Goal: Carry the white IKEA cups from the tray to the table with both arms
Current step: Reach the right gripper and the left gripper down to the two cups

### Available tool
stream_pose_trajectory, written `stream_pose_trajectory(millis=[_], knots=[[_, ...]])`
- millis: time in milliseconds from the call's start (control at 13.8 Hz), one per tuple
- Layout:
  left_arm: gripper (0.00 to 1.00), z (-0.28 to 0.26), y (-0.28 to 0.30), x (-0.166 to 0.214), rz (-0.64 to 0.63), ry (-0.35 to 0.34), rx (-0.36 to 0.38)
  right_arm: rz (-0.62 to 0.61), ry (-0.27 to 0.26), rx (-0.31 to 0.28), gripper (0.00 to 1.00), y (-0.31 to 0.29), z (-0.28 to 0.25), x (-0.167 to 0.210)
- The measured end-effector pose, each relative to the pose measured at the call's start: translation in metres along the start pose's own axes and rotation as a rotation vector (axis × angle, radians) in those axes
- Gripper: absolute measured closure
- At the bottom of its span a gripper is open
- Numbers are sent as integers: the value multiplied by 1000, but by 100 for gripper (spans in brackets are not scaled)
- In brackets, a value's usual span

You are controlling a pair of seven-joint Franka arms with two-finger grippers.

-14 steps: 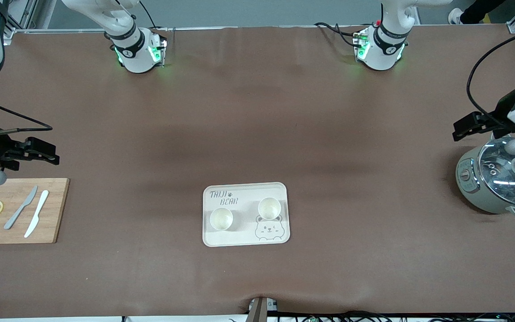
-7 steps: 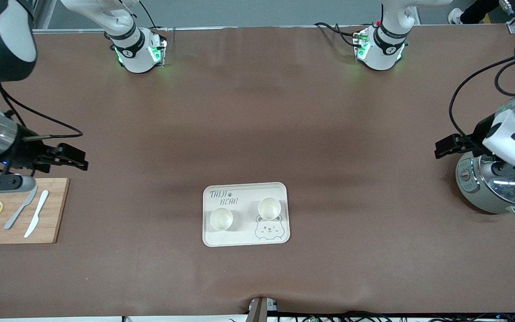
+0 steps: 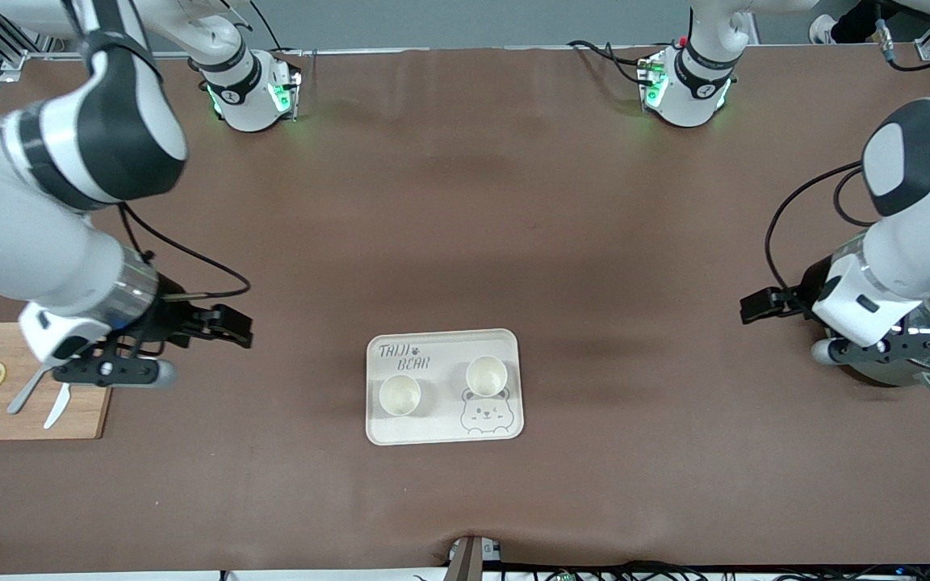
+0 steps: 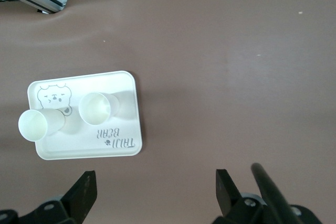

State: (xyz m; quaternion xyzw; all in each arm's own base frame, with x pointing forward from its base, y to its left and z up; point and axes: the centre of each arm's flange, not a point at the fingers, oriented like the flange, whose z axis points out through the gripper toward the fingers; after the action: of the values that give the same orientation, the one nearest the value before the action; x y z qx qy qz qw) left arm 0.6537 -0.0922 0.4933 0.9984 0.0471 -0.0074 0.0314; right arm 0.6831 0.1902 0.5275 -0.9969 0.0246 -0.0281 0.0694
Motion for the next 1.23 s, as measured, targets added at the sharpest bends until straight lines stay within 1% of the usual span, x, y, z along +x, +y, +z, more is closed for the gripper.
stream_pose_trajectory(millis=[217,506,1013,1230], knots=[[0,26,28,7,-40,19,-3,-6,-3,0,0,-18,31,4],[0,58,75,10,-108,57,-17,-15,-10,-4,0,-28,73,11],[0,121,167,11,-237,102,-48,-72,32,11,0,-75,156,11],[0,148,204,3,-270,127,-69,-79,34,9,0,-81,192,12]])
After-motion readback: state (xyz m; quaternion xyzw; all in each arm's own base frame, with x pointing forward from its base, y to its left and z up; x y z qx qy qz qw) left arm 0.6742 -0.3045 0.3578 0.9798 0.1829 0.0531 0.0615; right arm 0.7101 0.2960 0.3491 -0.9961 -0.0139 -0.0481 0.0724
